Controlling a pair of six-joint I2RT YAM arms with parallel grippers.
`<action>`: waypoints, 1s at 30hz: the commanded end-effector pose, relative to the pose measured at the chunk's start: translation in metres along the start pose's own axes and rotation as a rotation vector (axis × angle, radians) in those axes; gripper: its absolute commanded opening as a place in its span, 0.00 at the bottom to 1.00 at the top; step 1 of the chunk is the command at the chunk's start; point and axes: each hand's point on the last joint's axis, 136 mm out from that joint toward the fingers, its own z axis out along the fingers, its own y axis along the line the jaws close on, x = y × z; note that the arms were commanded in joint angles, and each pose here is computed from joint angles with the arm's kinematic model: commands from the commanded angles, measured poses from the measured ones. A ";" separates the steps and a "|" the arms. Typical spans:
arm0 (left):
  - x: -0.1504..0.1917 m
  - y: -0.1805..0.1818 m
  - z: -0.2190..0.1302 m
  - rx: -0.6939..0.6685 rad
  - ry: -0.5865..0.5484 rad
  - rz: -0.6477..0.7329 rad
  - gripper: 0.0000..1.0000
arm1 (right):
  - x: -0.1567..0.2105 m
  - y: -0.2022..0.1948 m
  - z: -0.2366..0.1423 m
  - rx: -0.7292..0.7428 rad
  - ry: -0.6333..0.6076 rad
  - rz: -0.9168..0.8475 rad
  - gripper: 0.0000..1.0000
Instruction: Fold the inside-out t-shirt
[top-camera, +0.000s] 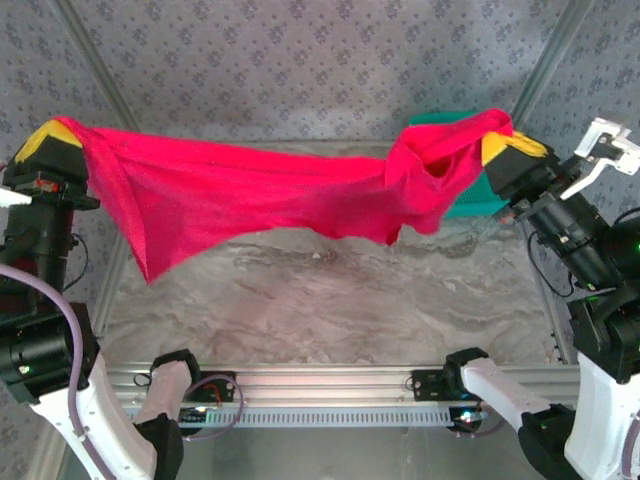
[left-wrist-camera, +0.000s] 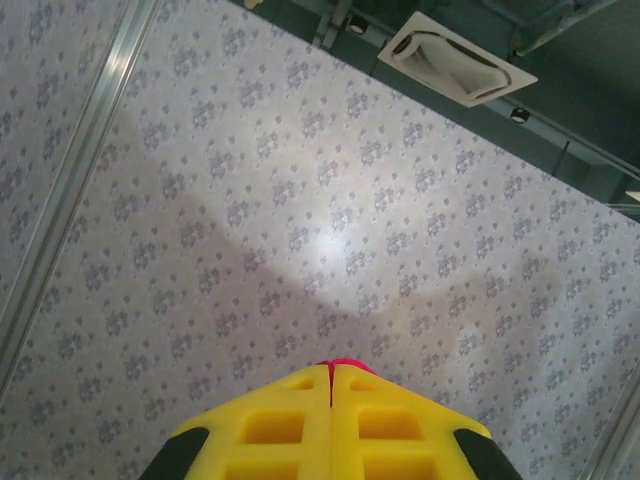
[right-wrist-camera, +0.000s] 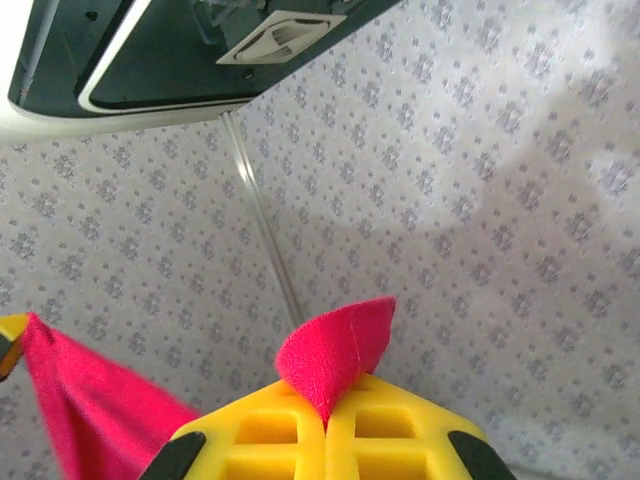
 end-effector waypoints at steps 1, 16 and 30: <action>0.033 0.034 0.040 -0.051 0.108 -0.018 0.00 | 0.031 -0.046 0.037 0.135 0.092 -0.021 0.00; 0.344 0.258 0.179 -0.322 0.661 -0.342 0.26 | 0.266 -0.288 0.211 0.531 0.578 0.079 0.09; 0.479 0.242 0.142 -0.461 1.093 -0.117 0.63 | 0.422 -0.293 0.208 0.639 0.943 0.303 0.71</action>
